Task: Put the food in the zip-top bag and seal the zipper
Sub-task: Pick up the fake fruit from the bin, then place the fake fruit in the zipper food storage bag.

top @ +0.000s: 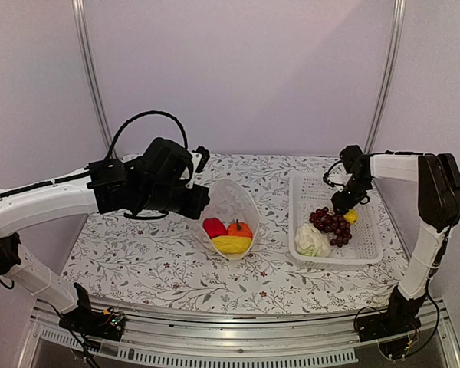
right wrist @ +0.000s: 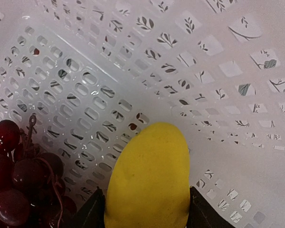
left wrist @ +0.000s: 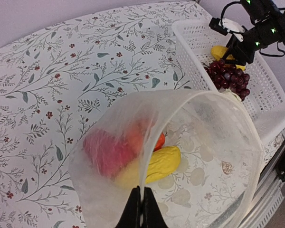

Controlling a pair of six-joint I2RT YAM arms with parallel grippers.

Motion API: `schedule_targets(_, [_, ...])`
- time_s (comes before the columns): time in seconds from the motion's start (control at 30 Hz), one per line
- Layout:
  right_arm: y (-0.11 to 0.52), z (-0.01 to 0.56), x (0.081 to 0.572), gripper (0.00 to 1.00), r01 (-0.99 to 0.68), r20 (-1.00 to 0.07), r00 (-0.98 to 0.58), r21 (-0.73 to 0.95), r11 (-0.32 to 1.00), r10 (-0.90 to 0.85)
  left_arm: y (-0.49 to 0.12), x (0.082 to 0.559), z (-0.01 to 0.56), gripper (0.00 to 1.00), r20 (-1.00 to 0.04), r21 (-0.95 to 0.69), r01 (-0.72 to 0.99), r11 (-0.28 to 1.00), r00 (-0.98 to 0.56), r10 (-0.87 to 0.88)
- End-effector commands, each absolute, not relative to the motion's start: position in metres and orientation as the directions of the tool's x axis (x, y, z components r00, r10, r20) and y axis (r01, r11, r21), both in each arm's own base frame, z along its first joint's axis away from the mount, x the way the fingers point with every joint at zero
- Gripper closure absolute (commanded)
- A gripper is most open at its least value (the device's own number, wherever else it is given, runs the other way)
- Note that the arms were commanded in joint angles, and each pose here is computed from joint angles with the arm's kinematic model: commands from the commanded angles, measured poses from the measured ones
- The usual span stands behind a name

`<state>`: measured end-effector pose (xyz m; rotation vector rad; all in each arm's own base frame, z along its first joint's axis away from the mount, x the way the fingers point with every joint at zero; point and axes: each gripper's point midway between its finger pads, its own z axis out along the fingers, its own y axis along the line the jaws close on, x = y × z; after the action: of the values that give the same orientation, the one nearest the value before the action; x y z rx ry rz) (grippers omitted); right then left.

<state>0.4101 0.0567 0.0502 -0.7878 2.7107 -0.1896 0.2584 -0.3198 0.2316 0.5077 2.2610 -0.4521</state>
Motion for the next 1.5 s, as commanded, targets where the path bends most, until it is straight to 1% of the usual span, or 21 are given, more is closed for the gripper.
schedule_targets(0.0, [0.059, 0.065, 0.41, 0.56, -0.487, -0.28, -0.806, -0.191, 0.853, -0.522, -0.318, 0.266, 0.232, 1.0, -0.74, -0.161, 0.473, 0.866, -0.638, 0.211])
schedule_targets(0.13, [0.071, 0.117, 0.417, 0.61, -0.487, -0.409, -0.754, -0.179, 0.855, -0.515, -0.321, 0.267, 0.232, 1.0, -0.739, -0.165, 0.478, 0.863, -0.639, 0.212])
schedule_targets(0.23, [0.095, 0.168, 0.415, 0.62, -0.54, -0.536, -0.668, -0.128, 0.832, -0.516, -0.324, 0.267, 0.23, 1.0, -0.736, -0.169, 0.48, 0.861, -0.642, 0.214])
schedule_targets(0.37, [0.127, 0.22, 0.399, 0.61, -0.63, -0.651, -0.558, -0.073, 0.773, -0.515, -0.326, 0.267, 0.227, 1.0, -0.734, -0.171, 0.482, 0.859, -0.644, 0.215])
schedule_targets(0.43, [0.152, 0.239, 0.382, 0.62, -0.708, -0.704, -0.487, -0.03, 0.706, -0.517, -0.328, 0.268, 0.226, 1.0, -0.732, -0.174, 0.483, 0.858, -0.647, 0.216])
schedule_targets(0.53, [0.189, 0.268, 0.35, 0.62, -0.816, -0.776, -0.352, -0.02, 0.578, -0.524, -0.329, 0.268, 0.226, 1.0, -0.73, -0.18, 0.48, 0.859, -0.65, 0.21])
schedule_targets(0.73, [0.253, 0.33, 0.282, 0.59, -0.943, -0.873, -0.105, -0.065, 0.326, -0.476, -0.331, 0.27, 0.232, 1.0, -0.738, -0.191, 0.477, 0.858, -0.646, 0.195])
schedule_targets(0.87, [0.289, 0.347, 0.234, 0.58, -0.986, -0.898, -0.007, -0.067, 0.153, -0.44, -0.333, 0.271, 0.23, 1.0, -0.741, -0.193, 0.477, 0.857, -0.644, 0.192])
schedule_targets(1.03, [0.322, 0.334, 0.19, 0.58, -0.997, -0.877, 0.08, -0.081, -0.018, -0.474, -0.339, 0.273, 0.231, 1.0, -0.74, -0.204, 0.487, 0.849, -0.644, 0.192])
schedule_targets(1.27, [0.361, 0.318, 0.154, 0.58, -0.966, -0.813, 0.256, -0.199, -0.164, -0.523, -0.338, 0.27, 0.231, 1.0, -0.735, -0.213, 0.49, 0.845, -0.65, 0.192])
schedule_targets(1.47, [0.397, 0.318, 0.132, 0.58, -0.903, -0.765, 0.425, -0.319, -0.29, -0.484, -0.335, 0.268, 0.233, 1.0, -0.738, -0.218, 0.494, 0.842, -0.648, 0.189])
